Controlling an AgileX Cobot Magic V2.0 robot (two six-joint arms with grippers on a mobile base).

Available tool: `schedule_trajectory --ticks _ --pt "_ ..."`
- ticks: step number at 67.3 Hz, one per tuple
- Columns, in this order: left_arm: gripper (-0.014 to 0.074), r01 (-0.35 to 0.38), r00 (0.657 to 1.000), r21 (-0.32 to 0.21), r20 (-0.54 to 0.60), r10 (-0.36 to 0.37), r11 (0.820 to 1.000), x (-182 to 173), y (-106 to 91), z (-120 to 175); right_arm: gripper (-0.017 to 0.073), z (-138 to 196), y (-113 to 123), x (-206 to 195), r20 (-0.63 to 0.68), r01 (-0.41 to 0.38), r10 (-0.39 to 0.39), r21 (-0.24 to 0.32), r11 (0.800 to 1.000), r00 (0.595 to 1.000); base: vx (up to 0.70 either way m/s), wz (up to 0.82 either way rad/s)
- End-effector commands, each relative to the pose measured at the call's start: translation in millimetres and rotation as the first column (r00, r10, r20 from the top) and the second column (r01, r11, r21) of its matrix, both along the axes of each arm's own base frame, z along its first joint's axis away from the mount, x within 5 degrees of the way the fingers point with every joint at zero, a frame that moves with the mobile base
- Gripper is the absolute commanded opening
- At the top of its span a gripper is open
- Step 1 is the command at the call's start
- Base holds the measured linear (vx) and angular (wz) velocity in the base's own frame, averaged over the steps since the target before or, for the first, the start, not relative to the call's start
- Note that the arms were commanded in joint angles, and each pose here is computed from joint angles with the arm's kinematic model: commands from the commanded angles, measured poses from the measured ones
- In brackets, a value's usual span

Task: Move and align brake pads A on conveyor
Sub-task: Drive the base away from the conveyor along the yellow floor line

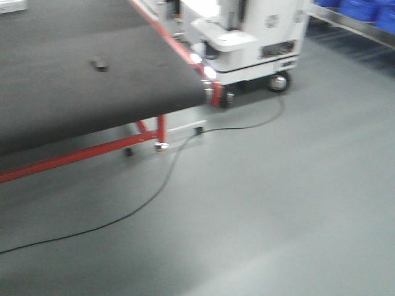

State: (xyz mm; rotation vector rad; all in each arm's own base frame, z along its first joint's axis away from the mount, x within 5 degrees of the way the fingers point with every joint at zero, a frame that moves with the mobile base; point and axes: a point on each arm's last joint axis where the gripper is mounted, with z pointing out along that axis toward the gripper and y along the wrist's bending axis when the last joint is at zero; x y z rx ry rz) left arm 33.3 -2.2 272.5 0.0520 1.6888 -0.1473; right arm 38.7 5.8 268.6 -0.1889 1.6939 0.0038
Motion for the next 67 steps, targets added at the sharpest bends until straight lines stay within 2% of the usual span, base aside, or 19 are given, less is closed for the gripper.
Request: schedule_trajectory --ticks 1,67 --pt "0.0443 0.012 0.996 -0.01 0.083 -0.011 1.0 0.5 -0.7 13.4 0.0484 14.8 -0.7 0.0 0.095 0.01 -0.01 0.0 1.0 0.995 -0.2 -0.83" --pt "0.0443 0.012 0.996 -0.01 0.083 -0.011 1.0 0.5 -0.7 13.4 0.0484 14.8 -0.7 0.0 0.095 0.01 -0.01 0.0 1.0 0.995 -0.11 -0.76"
